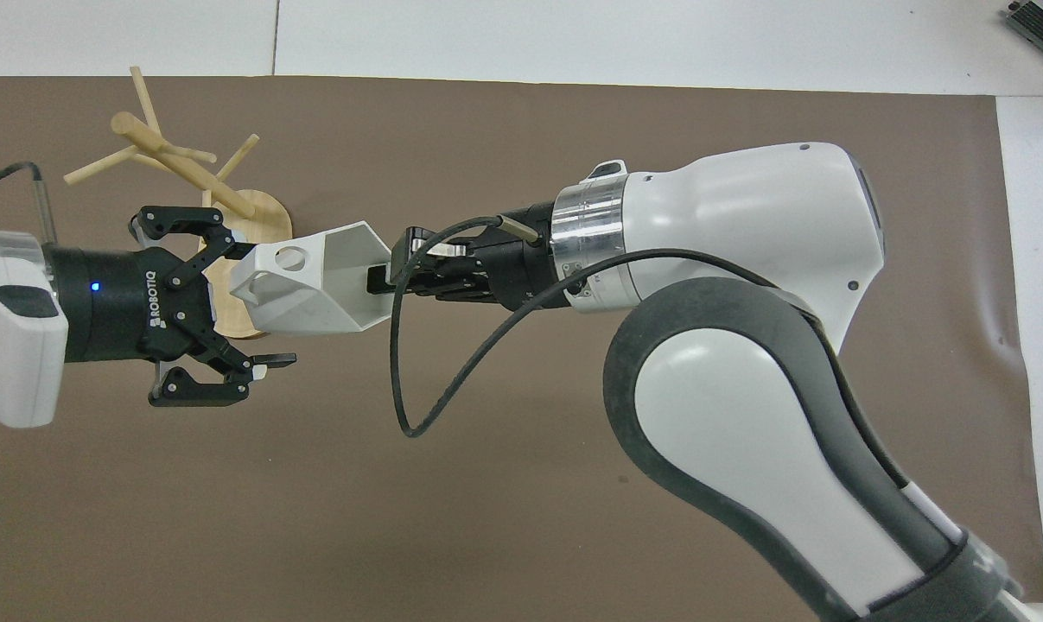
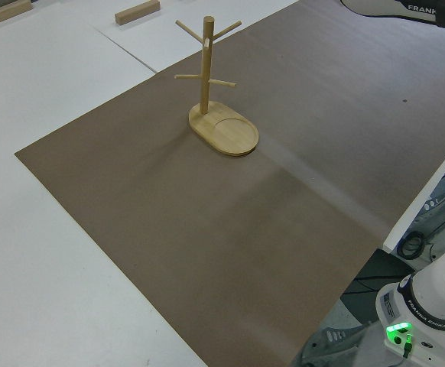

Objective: Hang cup on rack
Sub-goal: 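Close the left gripper around the white cup body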

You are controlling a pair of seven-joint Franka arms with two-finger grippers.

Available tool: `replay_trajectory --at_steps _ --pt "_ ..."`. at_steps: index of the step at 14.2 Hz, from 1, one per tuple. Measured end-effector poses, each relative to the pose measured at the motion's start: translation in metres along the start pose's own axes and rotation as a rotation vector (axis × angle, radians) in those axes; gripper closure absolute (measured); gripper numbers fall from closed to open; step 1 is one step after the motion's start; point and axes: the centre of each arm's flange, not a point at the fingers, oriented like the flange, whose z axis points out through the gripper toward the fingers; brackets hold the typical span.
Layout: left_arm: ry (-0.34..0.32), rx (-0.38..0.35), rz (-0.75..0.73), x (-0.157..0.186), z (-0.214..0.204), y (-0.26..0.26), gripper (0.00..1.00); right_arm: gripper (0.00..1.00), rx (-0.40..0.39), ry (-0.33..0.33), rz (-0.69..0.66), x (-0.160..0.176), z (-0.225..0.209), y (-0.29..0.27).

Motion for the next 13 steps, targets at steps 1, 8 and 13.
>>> replay_trajectory --at_steps 1,8,13 --pt "0.000 -0.004 -0.004 0.0015 0.0024 0.0016 0.00 0.96 0.000 0.000 0.004 -0.0001 0.0001 0.0000" --pt "0.000 0.007 -0.023 -0.0007 0.0051 0.0021 0.27 0.96 -0.009 -0.012 0.000 -0.0036 0.0049 -0.0001" --pt "0.000 0.009 -0.024 -0.0003 0.0053 0.0023 0.27 0.96 -0.009 -0.011 0.000 -0.0033 0.0046 0.0000"
